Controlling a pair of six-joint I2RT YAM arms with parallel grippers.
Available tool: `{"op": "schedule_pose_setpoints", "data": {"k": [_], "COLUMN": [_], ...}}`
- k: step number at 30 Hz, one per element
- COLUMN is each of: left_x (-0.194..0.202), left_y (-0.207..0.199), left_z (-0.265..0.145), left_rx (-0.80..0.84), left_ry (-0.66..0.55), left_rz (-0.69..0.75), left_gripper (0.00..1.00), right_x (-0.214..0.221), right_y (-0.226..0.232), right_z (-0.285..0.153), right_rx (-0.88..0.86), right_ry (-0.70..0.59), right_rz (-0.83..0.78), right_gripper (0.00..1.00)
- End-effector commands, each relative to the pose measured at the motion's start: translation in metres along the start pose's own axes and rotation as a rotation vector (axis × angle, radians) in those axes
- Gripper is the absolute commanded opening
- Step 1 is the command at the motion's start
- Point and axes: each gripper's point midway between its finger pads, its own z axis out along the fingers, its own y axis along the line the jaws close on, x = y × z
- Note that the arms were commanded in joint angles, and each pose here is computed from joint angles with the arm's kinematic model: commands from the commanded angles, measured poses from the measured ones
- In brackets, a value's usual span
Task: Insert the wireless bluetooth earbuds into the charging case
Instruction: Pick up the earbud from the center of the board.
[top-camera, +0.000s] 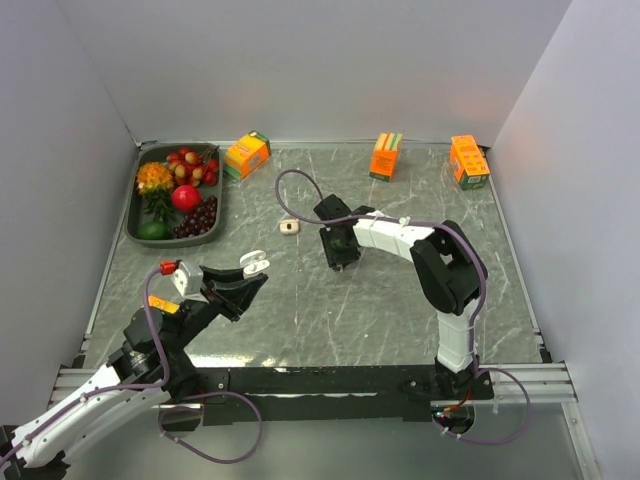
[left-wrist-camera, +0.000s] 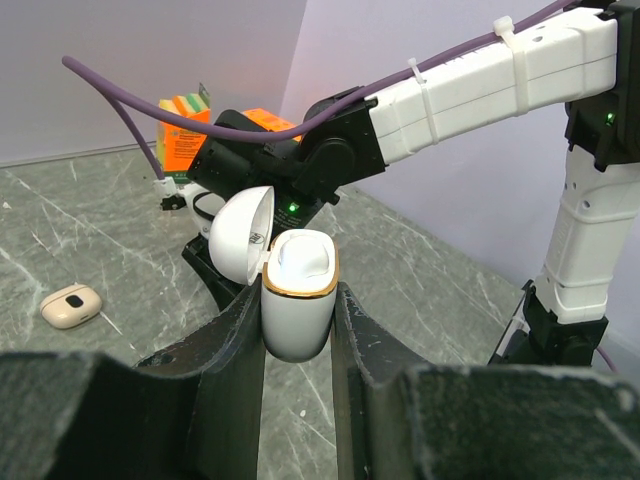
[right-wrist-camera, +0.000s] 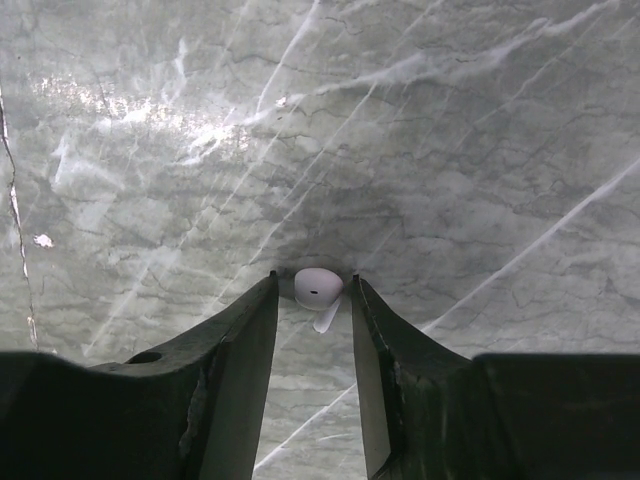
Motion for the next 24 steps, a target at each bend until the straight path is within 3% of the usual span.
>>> {"op": "schedule_pose_setpoints", "data": {"k": [1, 5, 13, 19, 24], "left_x": [-0.0226, -0.0224, -0.0221, -0.0227, -0.0214], "left_y": [-0.0070, -0.0076, -0.0076, -0.0071, -0.0072], "left_z": [0.0015, 0.0017, 0.0015, 0.0005, 0.0012], "left_rx": [0.014, 0.017, 0.017, 0.014, 0.015], "left_ry": [-0.052, -0.051, -0.051, -0.052, -0.049], "left_rz": [-0.017, -0.016, -0.019, -0.019, -0.021], "left_gripper": [0.01, 0.01, 0.01, 0.01, 0.01], "right_x": [-0.0084, -0.0092, -0.0111, -0.0125, -0.0109], "right_y": [-0.0005, -0.0005, 0.0008, 0.0010, 0.0007], "right_z": [0.0045, 0.0046, 0.0043, 0.0058, 0.0073], "right_rx": [0.008, 0.008, 0.004, 0.002, 0.002], "right_ry": [-0.006, -0.006, -0.004, -0.001, 0.008], "right_rz": [0.035, 0.044, 0.069, 0.088, 0.107], "right_gripper": [0.42, 0.41, 0.52, 0.43, 0.40]}}
